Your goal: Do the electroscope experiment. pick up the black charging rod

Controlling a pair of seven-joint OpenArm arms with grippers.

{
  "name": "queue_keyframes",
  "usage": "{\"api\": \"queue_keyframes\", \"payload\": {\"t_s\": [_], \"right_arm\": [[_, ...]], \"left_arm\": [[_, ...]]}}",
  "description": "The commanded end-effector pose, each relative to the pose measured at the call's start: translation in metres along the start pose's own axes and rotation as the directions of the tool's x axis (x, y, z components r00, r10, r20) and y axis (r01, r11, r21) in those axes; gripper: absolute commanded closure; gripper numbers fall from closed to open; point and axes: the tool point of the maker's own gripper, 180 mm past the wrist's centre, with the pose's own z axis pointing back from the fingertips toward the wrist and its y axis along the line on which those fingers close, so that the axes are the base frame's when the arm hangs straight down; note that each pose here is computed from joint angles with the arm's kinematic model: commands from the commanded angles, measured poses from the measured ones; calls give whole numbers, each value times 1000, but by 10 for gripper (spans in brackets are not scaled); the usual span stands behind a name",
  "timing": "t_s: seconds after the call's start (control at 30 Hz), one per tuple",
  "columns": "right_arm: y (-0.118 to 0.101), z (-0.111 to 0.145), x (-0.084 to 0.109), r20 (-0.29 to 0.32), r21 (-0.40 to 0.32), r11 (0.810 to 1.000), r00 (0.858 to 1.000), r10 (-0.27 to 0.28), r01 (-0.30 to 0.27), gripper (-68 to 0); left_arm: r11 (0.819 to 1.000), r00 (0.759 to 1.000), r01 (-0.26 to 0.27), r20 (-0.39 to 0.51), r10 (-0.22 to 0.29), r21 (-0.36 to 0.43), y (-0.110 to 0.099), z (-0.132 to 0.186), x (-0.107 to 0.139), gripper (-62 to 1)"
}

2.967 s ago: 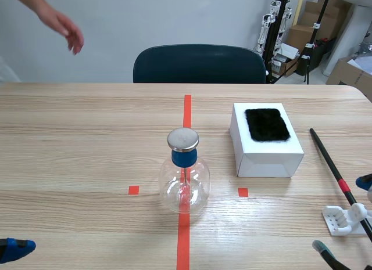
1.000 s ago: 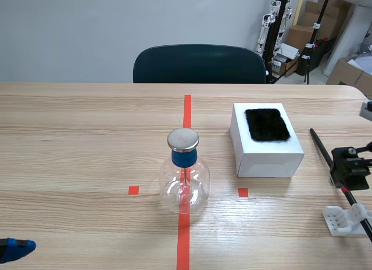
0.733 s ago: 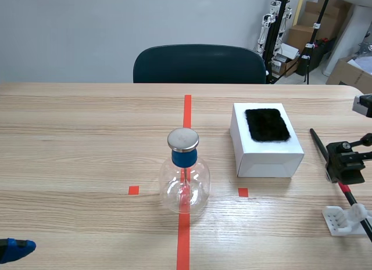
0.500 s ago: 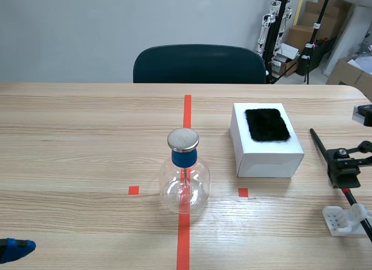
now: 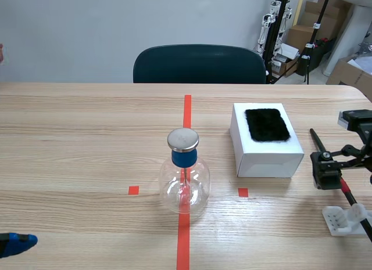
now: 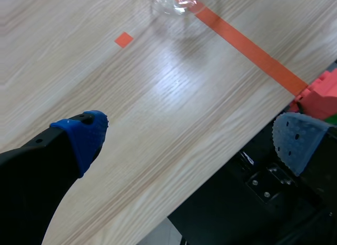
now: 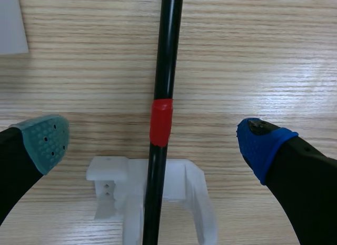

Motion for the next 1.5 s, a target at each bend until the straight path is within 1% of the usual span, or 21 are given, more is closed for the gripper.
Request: {"api": "queue_keyframes", "payload": {"t_s": [0.0,0.07,0.2,0.33,0.4,0.5,0.57,0.63,0.77,0.87,0.93,1.03,1.13,1.23,1.33,1.4,1.47], "right_arm": [[-9,5,16,35,-19,1000,999,-8,9,-679],[-10,3,18,42,-15,1000,999,-18,18,-679],[-11,-4,17,44,-9,999,998,-34,34,-679],[-12,-7,16,44,-7,999,998,-43,43,-679],[-11,-9,14,41,-4,999,998,-46,46,-679],[-8,-12,10,28,2,999,998,-50,50,-679],[-8,-13,9,25,3,999,998,-52,52,-679],[-8,-13,8,21,4,999,998,-52,52,-679],[-8,-16,1,6,5,999,999,-53,53,-679],[-8,-15,1,6,6,998,998,-55,55,-679],[-7,-15,-1,-4,6,998,998,-55,55,-679],[-7,-15,-4,-21,7,998,998,-55,55,-679],[-8,-15,-6,-36,5,998,997,-62,62,-679],[-9,-14,-8,-49,-2,998,996,-69,69,-679],[-11,-13,-4,-42,-10,997,996,-83,83,-679],[-11,-12,-3,-47,-11,996,995,-85,84,-679],[-12,-11,-2,-51,-14,996,995,-91,90,-679]], "left_arm": [[1000,1000,9,23,-10,16,6,-4,9,-623],[999,999,22,35,-23,39,13,-7,13,-623],[995,997,47,63,-52,87,30,-14,19,-623],[991,995,55,82,-65,121,45,-23,19,-623],[990,990,48,122,-65,134,51,-25,22,-623],[990,976,38,207,-66,136,57,-25,28,-623],[989,962,22,265,-60,143,62,-23,31,-623],[989,954,-4,297,-41,149,68,-22,30,-623],[984,923,-72,385,3,165,85,-15,31,-623],[980,888,-116,459,28,163,96,-8,33,-623],[979,862,-141,504,49,147,101,-3,34,-623],[979,827,-161,558,64,127,108,1,34,-623],[976,799,-183,596,79,116,115,3,32,-623],[974,769,-210,630,114,80,118,2,30,-623],[971,738,-234,659,144,51,120,2,28,-623],[969,726,-245,669,158,38,121,0,26,-623],[967,728,-251,666,162,38,122,-3,23,-623]]}}
